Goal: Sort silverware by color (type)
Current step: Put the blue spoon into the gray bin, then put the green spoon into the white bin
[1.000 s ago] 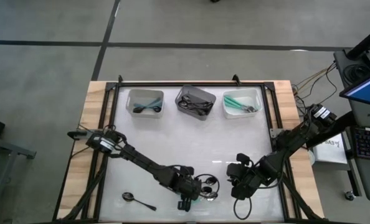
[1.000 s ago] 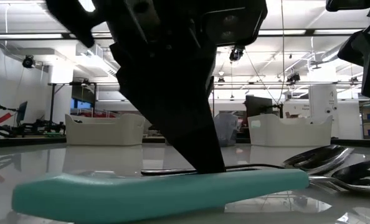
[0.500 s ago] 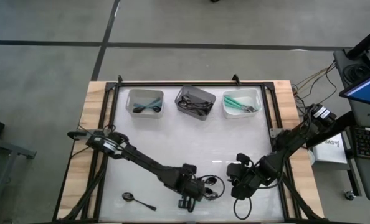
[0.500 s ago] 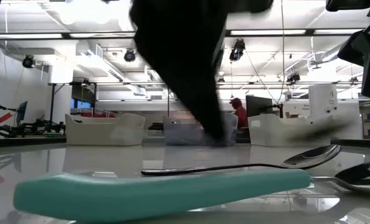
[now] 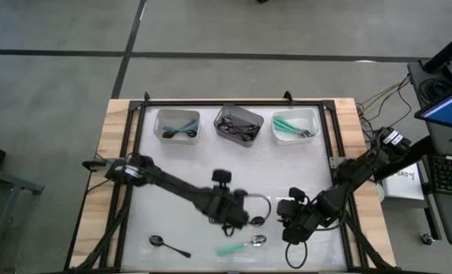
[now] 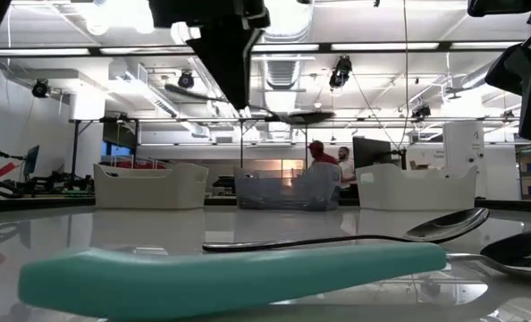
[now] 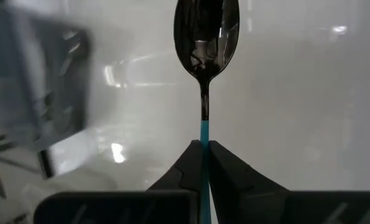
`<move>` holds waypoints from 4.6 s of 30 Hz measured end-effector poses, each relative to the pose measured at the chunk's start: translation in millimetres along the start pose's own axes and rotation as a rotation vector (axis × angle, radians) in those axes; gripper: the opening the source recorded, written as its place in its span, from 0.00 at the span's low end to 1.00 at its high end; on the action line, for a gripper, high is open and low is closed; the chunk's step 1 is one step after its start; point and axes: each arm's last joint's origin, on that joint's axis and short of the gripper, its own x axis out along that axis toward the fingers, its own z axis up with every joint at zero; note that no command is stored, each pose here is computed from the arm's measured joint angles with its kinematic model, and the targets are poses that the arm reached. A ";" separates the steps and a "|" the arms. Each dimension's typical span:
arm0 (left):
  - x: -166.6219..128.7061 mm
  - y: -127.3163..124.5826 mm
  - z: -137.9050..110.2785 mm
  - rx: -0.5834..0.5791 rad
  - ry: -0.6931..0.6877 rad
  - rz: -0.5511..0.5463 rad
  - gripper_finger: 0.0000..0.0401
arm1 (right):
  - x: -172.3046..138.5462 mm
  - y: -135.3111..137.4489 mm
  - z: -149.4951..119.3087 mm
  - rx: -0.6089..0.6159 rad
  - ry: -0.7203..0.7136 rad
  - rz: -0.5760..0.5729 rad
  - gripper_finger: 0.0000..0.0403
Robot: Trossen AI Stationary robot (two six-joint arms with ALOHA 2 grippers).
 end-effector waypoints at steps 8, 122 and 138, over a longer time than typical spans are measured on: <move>-8.4 82.2 -46.1 -0.137 0.054 0.049 0.00 | 0.0 0.0 -0.2 -0.007 0.001 0.000 0.31; -136.4 -117.4 -94.8 -0.807 -1.110 0.334 0.20 | 131.7 78.3 57.2 -0.415 -0.119 0.200 0.30; -136.2 -117.2 -94.9 -0.805 -1.109 0.336 0.20 | 126.5 75.3 61.3 -0.400 -0.069 0.269 0.07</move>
